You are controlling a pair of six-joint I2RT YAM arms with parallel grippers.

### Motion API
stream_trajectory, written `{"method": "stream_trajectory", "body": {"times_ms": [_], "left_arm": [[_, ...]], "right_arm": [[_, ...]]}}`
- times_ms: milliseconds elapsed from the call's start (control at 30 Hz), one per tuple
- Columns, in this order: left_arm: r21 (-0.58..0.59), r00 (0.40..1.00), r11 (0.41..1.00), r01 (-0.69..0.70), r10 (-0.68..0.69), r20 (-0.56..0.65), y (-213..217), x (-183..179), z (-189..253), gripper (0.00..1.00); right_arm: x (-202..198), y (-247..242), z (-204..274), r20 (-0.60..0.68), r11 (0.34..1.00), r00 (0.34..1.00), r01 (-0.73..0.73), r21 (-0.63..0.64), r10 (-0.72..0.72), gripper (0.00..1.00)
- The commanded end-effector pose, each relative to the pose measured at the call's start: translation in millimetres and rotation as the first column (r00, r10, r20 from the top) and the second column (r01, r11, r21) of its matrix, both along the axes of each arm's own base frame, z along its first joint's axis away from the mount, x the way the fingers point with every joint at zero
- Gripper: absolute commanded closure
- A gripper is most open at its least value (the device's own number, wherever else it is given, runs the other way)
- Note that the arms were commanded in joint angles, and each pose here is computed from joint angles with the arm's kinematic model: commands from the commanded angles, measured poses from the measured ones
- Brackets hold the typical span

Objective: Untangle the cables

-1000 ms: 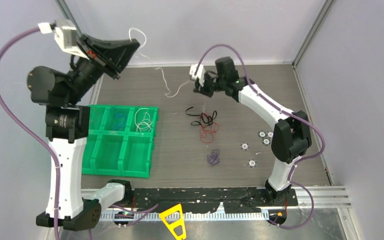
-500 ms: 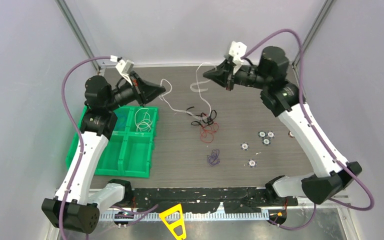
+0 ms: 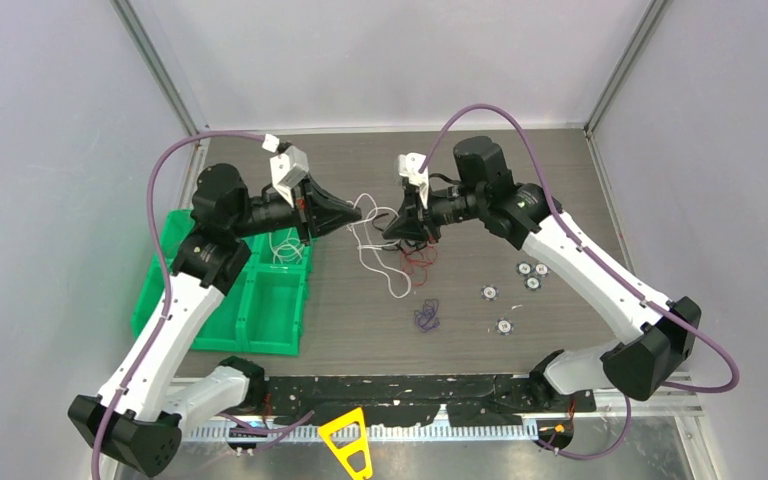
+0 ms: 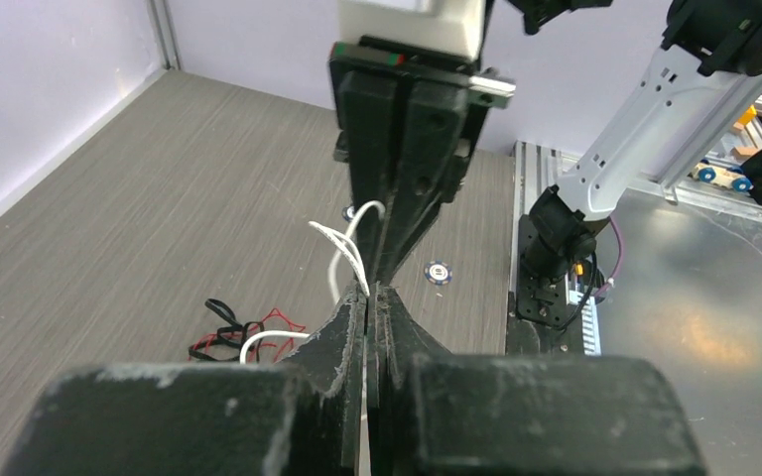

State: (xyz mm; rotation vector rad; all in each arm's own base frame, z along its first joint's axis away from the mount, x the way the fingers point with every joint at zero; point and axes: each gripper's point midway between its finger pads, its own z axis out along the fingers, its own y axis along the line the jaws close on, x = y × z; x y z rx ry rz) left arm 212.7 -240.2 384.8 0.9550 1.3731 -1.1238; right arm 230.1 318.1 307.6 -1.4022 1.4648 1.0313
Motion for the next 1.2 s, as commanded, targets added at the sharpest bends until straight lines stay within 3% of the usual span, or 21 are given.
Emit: {"method": "stream_trajectory", "body": {"times_ms": [0, 167, 400, 500, 700, 833, 1000, 1167], "left_arm": [[0.045, 0.999, 0.999, -0.003, 0.001, 0.034, -2, 4, -14, 0.97], [0.059, 0.994, 0.993, 0.105, -0.105, 0.005, -9, -15, -20, 0.88], [0.093, 0.997, 0.993, 0.070, -0.067, -0.037, -11, -4, -35, 0.79], [0.096, 0.994, 0.990, 0.099, -0.094, -0.053, -13, -6, -39, 0.63], [0.125, 0.984, 0.976, 0.177, -0.172, -0.054, -19, -22, -47, 0.40], [0.208, 0.982, 0.961, 0.181, -0.165, -0.091, -14, -27, -85, 0.15], [0.210, 0.993, 0.971, 0.111, -0.098, -0.069, -10, -22, -126, 0.13], [0.117, 0.994, 0.991, 0.063, -0.052, -0.097, -18, -13, -140, 0.22]], "right_arm": [[-19, -3, 26, 0.081, 0.997, 0.995, -0.066, 0.033, 0.063, 0.95], [-22, 1, 29, 0.082, 0.996, 0.994, -0.081, 0.036, 0.077, 0.94], [-30, 5, 37, 0.079, 0.992, 0.991, -0.114, 0.049, 0.109, 0.95], [-37, 7, 37, 0.070, 0.990, 0.989, -0.133, 0.049, 0.129, 0.95], [-37, 7, 38, 0.069, 0.991, 0.990, -0.129, 0.047, 0.126, 0.95], [-29, 6, 41, 0.080, 0.995, 0.993, -0.091, 0.044, 0.088, 0.95], [-28, 2, 42, 0.073, 0.995, 0.994, -0.082, 0.049, 0.078, 0.95], [-29, 2, 49, 0.058, 0.995, 0.996, -0.072, 0.069, 0.068, 0.95]]}}
